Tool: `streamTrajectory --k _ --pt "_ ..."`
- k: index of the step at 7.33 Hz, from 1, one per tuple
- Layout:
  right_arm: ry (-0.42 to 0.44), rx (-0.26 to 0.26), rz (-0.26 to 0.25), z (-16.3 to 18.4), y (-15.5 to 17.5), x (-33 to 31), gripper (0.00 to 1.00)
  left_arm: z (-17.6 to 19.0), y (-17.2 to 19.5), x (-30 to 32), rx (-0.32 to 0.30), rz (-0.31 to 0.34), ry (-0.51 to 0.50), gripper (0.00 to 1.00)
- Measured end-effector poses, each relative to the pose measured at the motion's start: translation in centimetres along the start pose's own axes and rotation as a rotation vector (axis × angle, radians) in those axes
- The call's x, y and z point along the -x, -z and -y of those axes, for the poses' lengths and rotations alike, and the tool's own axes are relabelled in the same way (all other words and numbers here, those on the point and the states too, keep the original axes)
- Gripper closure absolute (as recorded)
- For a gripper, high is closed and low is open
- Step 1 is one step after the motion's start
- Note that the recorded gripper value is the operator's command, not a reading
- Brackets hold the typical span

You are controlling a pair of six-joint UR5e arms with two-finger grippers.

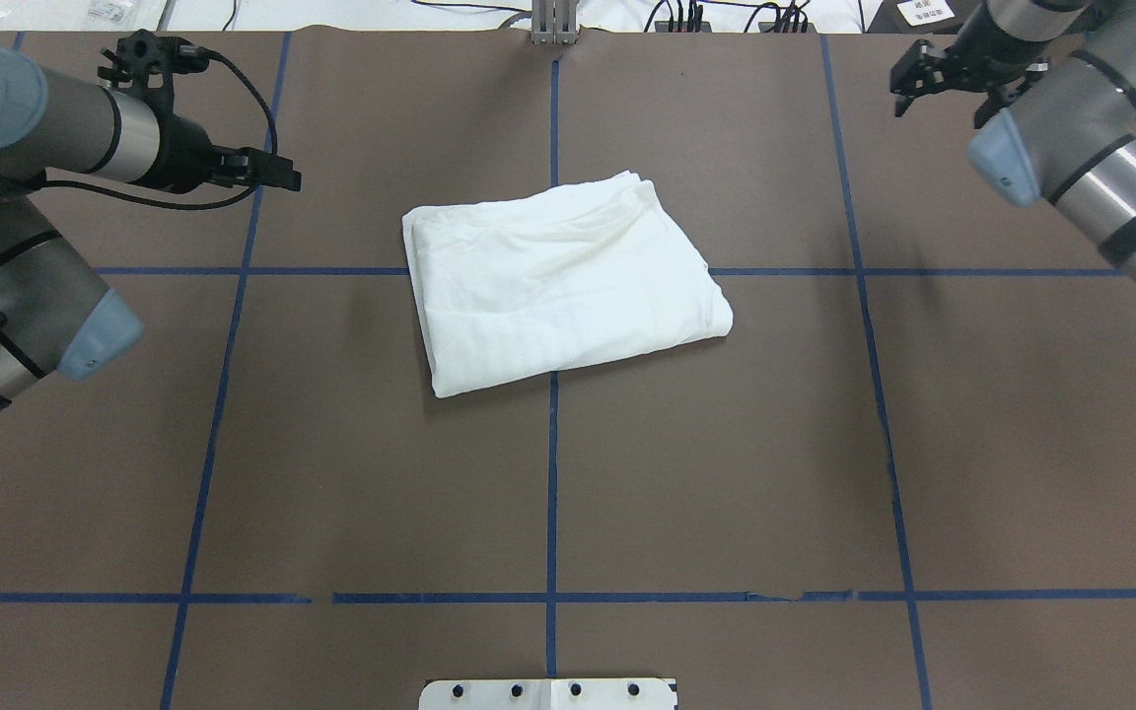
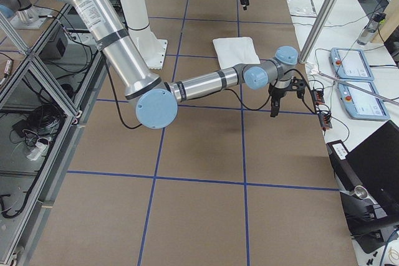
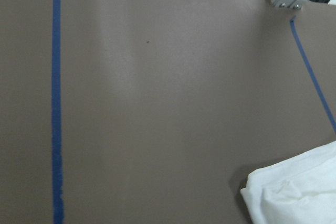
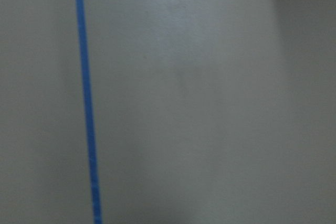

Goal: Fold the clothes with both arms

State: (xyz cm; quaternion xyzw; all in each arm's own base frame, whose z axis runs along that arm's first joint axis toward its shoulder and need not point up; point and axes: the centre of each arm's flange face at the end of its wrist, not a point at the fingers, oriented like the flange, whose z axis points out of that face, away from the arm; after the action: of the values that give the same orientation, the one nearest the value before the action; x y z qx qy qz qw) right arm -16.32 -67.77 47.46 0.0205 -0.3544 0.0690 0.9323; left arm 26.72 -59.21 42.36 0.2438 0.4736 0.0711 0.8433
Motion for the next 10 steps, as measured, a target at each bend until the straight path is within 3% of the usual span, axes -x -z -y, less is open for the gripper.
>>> streamTrajectory --k 2,4,7,10 --pt "0.052 0.023 -0.016 -4.2 0.9 -8.6 0.00 -1.9 6.1 8.6 0.033 -0.010 -0.146 0.00" --pt "0.035 0.042 -0.011 -7.7 0.5 -15.3 0.00 -4.2 10.4 15.3 0.058 0.036 -0.221 0.00" --pt "0.041 0.021 0.034 -12.0 2.3 -22.2 0.00 -7.8 13.5 23.3 0.181 0.125 -0.215 0.00" --pt "0.132 0.027 0.033 -15.0 2.9 -22.9 0.00 -10.1 15.4 26.7 0.206 0.159 -0.154 0.00"
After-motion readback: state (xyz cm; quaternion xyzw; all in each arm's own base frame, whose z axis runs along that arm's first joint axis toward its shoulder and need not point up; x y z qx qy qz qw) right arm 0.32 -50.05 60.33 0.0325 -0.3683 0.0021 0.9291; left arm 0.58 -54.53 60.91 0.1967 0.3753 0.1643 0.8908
